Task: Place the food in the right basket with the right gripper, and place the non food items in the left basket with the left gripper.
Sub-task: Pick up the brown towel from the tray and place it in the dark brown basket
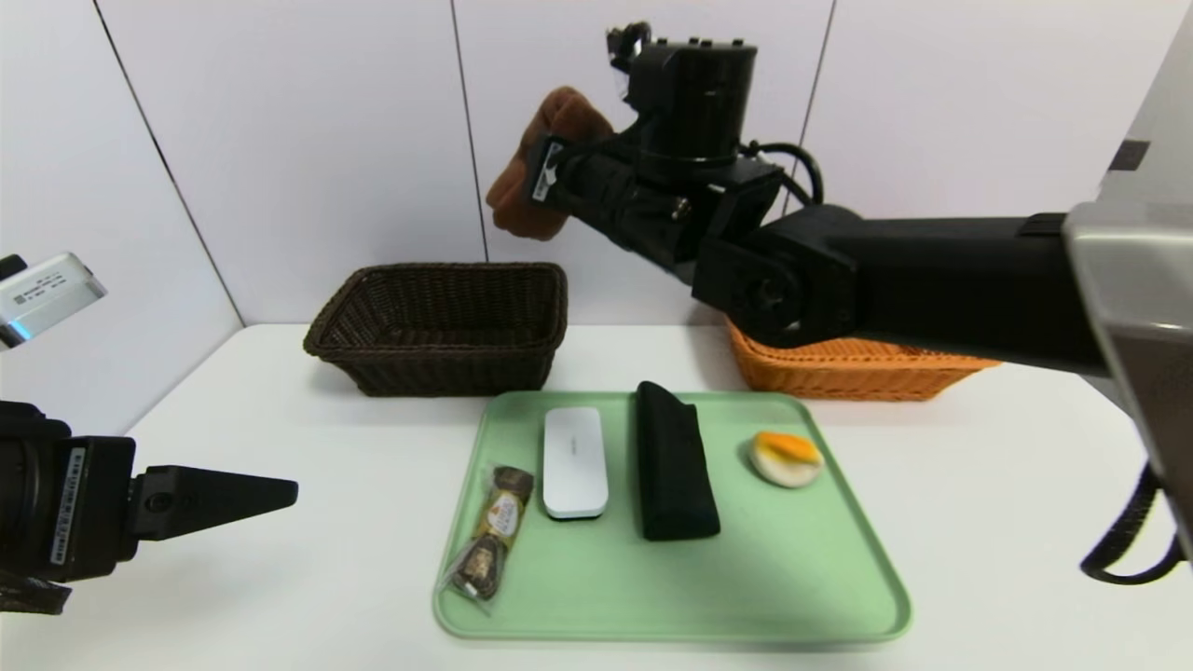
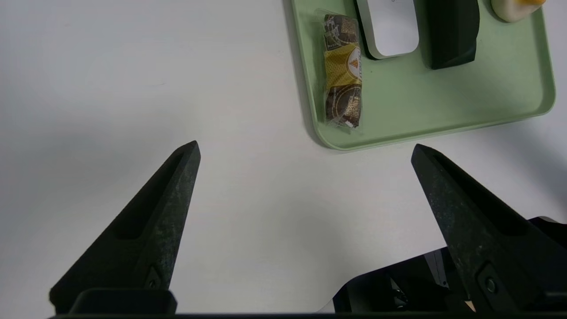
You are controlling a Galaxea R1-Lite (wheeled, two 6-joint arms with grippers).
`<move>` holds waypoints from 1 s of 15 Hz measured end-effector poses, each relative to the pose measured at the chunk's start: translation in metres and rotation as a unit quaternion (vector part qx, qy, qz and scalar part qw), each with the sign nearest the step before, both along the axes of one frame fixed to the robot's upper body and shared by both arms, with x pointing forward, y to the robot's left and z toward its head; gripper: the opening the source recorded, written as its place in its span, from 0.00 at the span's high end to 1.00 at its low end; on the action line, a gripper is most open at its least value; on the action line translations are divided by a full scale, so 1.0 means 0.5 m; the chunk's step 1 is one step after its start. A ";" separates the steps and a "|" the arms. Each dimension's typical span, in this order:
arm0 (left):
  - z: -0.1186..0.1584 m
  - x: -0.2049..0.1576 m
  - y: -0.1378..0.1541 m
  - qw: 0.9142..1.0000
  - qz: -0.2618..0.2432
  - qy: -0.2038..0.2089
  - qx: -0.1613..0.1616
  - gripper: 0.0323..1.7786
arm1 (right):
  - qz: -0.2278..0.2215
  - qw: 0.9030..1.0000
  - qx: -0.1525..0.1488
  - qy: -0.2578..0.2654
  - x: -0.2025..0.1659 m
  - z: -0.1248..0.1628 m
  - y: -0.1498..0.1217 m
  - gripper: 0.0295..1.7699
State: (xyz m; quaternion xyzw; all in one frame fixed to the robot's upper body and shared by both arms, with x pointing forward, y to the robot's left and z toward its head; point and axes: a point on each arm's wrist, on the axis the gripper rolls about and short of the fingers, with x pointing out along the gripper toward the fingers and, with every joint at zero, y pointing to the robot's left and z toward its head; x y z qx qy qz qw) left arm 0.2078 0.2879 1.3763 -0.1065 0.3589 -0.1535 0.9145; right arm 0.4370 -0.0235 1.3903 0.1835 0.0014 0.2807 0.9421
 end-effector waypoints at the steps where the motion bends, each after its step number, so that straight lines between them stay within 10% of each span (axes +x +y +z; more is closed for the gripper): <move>1: -0.003 -0.001 0.000 1.000 0.000 0.002 0.001 0.05 | -0.001 1.000 -0.005 -0.009 0.013 -0.022 0.011 0.79; 15: -0.017 -0.009 0.004 1.000 -0.001 -0.011 -0.003 0.05 | 0.008 0.999 -0.036 -0.038 0.087 -0.235 0.097 0.79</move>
